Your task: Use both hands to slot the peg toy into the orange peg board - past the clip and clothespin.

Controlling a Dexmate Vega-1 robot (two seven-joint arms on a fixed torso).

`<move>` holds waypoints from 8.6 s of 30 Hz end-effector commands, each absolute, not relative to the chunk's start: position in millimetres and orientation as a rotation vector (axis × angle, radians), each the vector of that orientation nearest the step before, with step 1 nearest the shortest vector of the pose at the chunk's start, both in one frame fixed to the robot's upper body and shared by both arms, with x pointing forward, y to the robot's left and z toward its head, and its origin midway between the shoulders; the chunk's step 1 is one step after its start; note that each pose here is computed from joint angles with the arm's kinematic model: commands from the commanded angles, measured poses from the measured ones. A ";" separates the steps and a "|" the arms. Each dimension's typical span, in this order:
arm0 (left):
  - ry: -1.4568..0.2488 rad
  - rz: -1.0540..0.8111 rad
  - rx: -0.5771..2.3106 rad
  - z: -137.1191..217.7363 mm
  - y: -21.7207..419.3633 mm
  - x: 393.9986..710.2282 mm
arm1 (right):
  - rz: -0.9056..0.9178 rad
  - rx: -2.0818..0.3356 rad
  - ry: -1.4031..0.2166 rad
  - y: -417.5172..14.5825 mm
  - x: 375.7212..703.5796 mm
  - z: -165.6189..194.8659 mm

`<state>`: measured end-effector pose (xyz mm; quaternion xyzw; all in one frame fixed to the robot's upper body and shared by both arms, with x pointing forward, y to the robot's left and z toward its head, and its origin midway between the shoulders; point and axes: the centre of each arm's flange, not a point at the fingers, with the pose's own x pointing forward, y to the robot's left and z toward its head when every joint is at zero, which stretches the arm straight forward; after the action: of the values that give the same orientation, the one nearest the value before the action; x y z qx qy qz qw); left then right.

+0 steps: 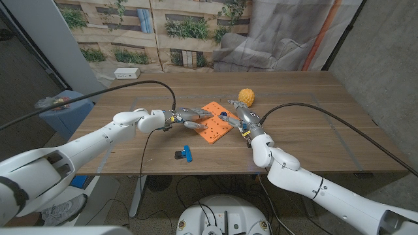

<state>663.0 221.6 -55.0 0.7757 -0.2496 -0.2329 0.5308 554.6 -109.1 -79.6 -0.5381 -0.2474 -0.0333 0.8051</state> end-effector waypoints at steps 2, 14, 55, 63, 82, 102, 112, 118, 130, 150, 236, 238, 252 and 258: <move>-0.564 -0.588 1.863 -65.2 220.4 663.5 | -0.100 -1.330 -0.508 -107.5 549.1 -78.6; -0.564 -0.588 1.865 -62.6 220.3 664.0 | -0.113 -1.447 -0.497 -99.9 549.3 -81.8; -0.560 -0.585 1.858 -63.9 217.5 662.6 | -0.119 -1.671 -0.468 -89.9 554.3 -111.4; -0.559 -0.581 1.855 -64.7 217.5 661.5 | -0.109 -1.691 -0.457 -88.0 555.0 -114.9; -0.560 -0.581 1.857 -65.1 215.8 659.6 | -0.122 -1.625 -0.389 -98.7 558.3 -115.3; -0.562 -0.581 1.856 -66.9 214.7 656.1 | -0.096 -1.628 -0.410 -94.7 555.8 -115.2; -0.565 -0.580 1.856 -67.8 212.9 655.3 | -0.097 -1.625 -0.414 -93.9 553.4 -116.6; -0.567 -0.580 1.856 -68.8 211.9 654.4 | -0.113 -1.614 -0.421 -94.4 552.0 -115.7; -0.563 -0.576 1.855 -70.9 212.7 651.9 | -0.147 -1.593 -0.445 -94.5 550.4 -112.0; -0.559 -0.579 1.861 -68.5 214.8 653.5 | -0.187 -1.515 -0.486 -99.5 546.9 -98.2; -0.562 -0.595 1.862 -65.0 215.2 663.4 | -0.031 -1.593 -0.513 -101.1 554.1 -103.0; -0.563 -0.593 1.861 -65.0 215.5 663.1 | -0.028 -1.600 -0.516 -100.5 553.7 -103.1; -0.560 -0.585 1.858 -67.4 216.3 659.0 | -0.011 -1.634 -0.498 -99.0 554.4 -104.3; -0.563 -0.585 1.858 -67.5 215.6 659.0 | -0.008 -1.626 -0.485 -99.3 554.1 -105.5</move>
<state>660.2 214.2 -64.1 0.7742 -0.2476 -0.2371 0.5320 553.7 -99.0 -103.1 -0.7175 -0.2243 -0.0067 0.6594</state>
